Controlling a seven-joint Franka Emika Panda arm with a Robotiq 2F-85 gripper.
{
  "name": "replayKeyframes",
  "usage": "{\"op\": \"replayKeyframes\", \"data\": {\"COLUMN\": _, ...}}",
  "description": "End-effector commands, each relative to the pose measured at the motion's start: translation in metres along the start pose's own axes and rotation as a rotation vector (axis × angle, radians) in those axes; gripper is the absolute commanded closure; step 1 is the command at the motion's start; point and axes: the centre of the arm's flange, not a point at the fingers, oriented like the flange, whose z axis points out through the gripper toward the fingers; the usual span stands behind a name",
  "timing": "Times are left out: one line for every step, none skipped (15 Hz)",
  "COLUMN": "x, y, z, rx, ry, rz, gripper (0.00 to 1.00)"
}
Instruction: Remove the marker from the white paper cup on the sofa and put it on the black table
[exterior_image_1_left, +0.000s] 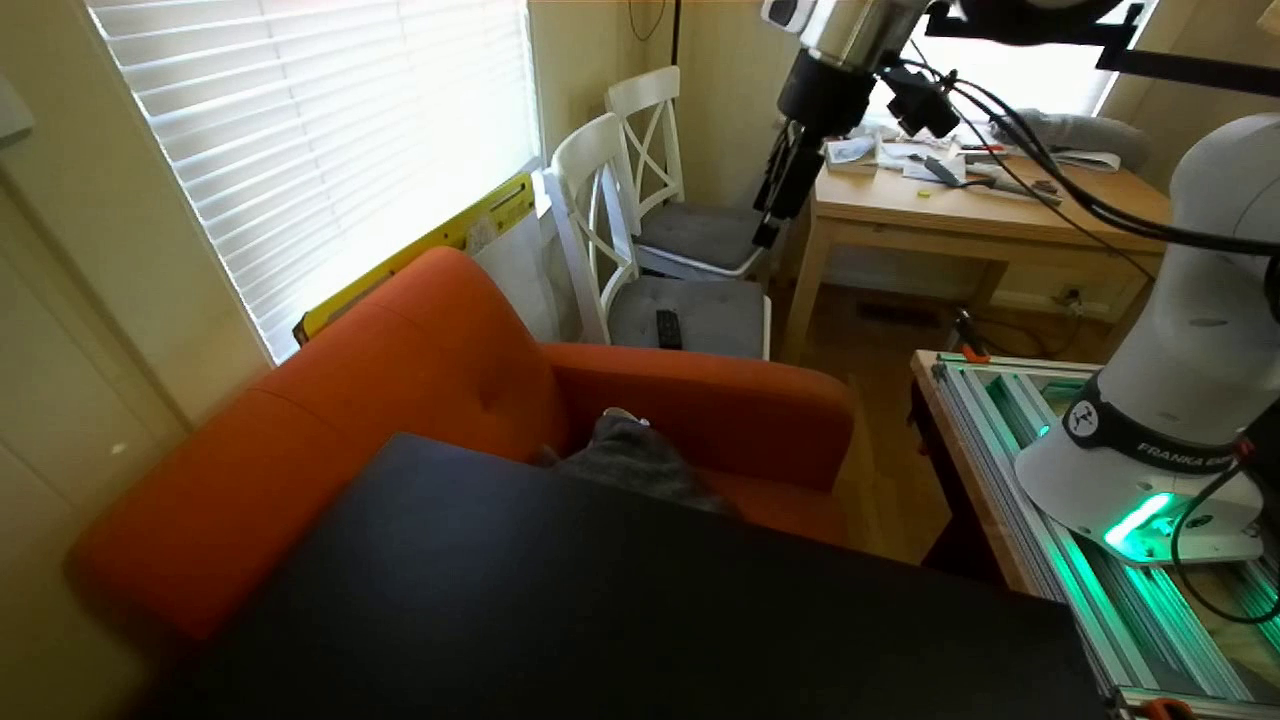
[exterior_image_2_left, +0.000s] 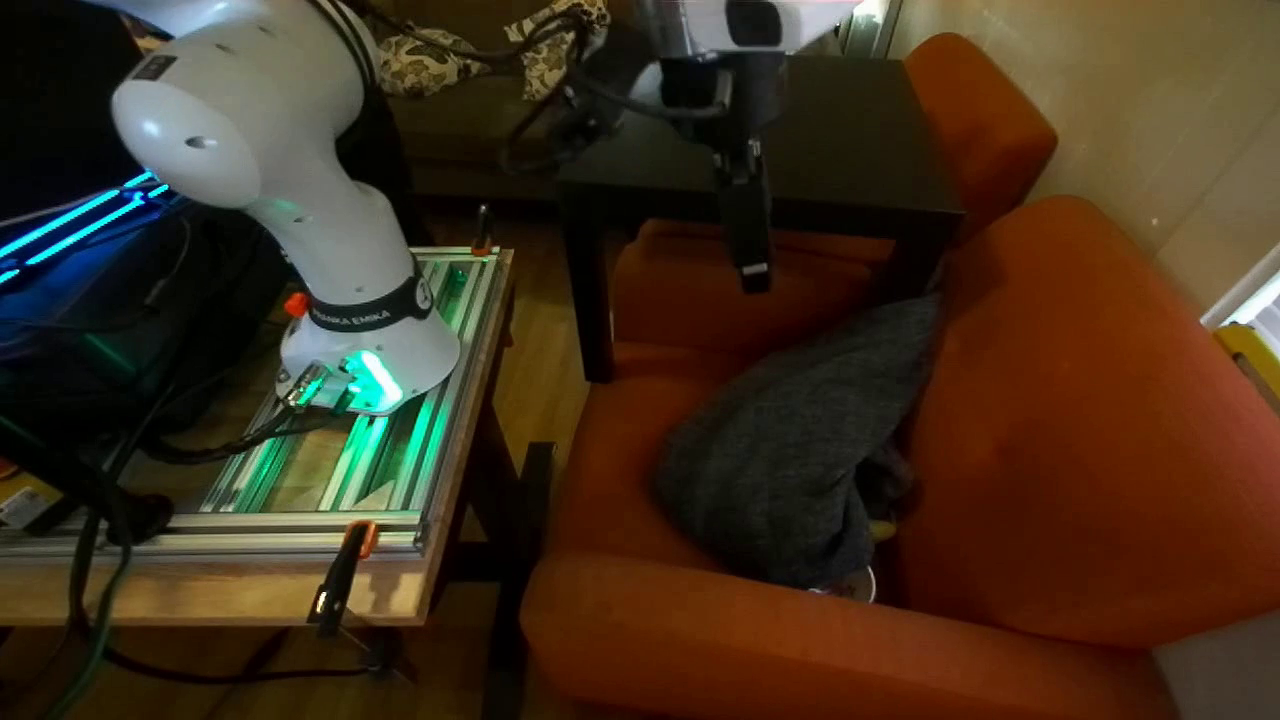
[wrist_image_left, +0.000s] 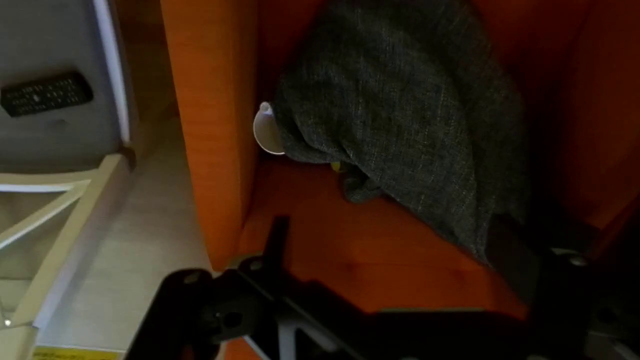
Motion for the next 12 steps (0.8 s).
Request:
{"op": "replayKeyframes", "data": {"x": 0.038, "y": -0.002, "z": 0.075, "rx": -0.040, "ry": 0.000, "rz": -0.197, "gripper": 0.00}}
{"op": "replayKeyframes", "data": {"x": 0.041, "y": -0.002, "z": 0.087, "rx": -0.068, "ry": 0.003, "rz": -0.243, "gripper": 0.00}}
{"op": "replayKeyframes", "data": {"x": 0.046, "y": -0.012, "z": 0.111, "rx": -0.094, "ry": -0.019, "rz": -0.286, "gripper": 0.00}}
{"op": "replayKeyframes", "data": {"x": 0.049, "y": -0.013, "z": 0.125, "rx": -0.104, "ry": -0.035, "rz": -0.335, "gripper": 0.00}}
{"op": "replayKeyframes", "data": {"x": 0.053, "y": -0.015, "z": 0.142, "rx": -0.123, "ry": -0.049, "rz": -0.379, "gripper": 0.00}}
{"op": "replayKeyframes", "data": {"x": 0.055, "y": -0.019, "z": 0.154, "rx": -0.135, "ry": -0.060, "rz": -0.427, "gripper": 0.00}}
{"op": "replayKeyframes", "data": {"x": 0.058, "y": -0.018, "z": 0.175, "rx": -0.145, "ry": -0.080, "rz": -0.478, "gripper": 0.00}}
{"op": "replayKeyframes", "data": {"x": 0.059, "y": -0.018, "z": 0.188, "rx": -0.159, "ry": -0.100, "rz": -0.526, "gripper": 0.00}}
{"op": "replayKeyframes", "data": {"x": 0.063, "y": -0.012, "z": 0.208, "rx": -0.184, "ry": -0.126, "rz": -0.571, "gripper": 0.00}}
{"op": "replayKeyframes", "data": {"x": 0.065, "y": -0.007, "z": 0.221, "rx": -0.206, "ry": -0.145, "rz": -0.624, "gripper": 0.00}}
{"op": "replayKeyframes", "data": {"x": 0.044, "y": -0.016, "z": 0.182, "rx": -0.148, "ry": -0.129, "rz": -0.555, "gripper": 0.00}}
{"op": "replayKeyframes", "data": {"x": 0.046, "y": -0.012, "z": 0.193, "rx": -0.153, "ry": -0.144, "rz": -0.558, "gripper": 0.00}}
